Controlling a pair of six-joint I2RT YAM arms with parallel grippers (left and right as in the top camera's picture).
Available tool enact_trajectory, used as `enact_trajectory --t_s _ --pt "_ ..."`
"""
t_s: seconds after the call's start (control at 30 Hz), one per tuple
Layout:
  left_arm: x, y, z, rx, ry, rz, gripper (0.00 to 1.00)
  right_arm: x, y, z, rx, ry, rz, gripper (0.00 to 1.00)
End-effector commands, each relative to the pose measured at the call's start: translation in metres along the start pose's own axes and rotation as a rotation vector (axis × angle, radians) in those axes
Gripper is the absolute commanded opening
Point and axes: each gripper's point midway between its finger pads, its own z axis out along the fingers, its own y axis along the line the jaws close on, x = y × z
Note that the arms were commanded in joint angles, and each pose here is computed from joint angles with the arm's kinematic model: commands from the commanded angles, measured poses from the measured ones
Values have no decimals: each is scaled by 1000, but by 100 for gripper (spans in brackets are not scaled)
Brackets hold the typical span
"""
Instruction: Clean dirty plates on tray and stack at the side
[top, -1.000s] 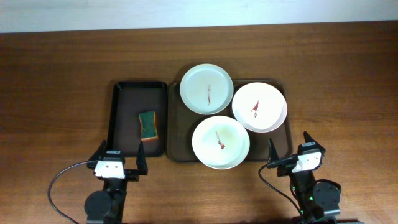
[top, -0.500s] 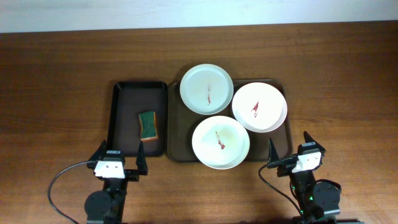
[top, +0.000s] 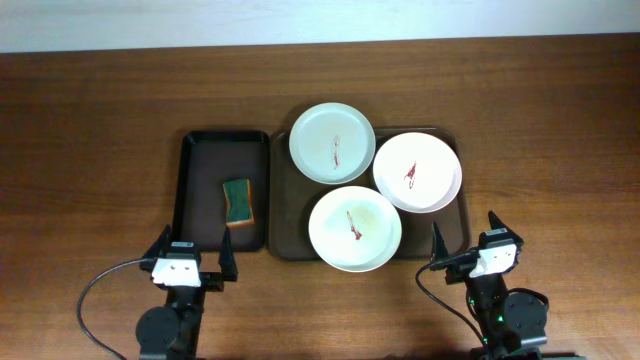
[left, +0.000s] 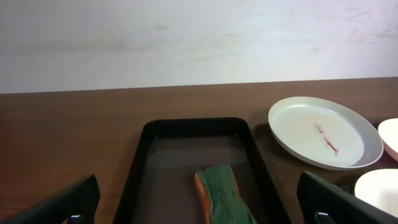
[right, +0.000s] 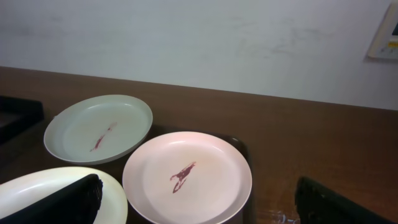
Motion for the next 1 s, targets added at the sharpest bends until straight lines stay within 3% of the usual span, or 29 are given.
enact_trajectory --t_s 0.0,0.2,0.53,0.97 --pt "1 -1 0 8 -4 15 99 1 3 0 -15 -2 1 99" --pt "-8 -1 0 8 -42 8 99 1 2 0 -8 -4 8 99" --pt "-2 0 -7 -1 85 -72 99 -5 2 -1 -10 43 164 99" --pt "-14 1 8 -17 422 -68 99 -23 8 15 -40 424 185 99"
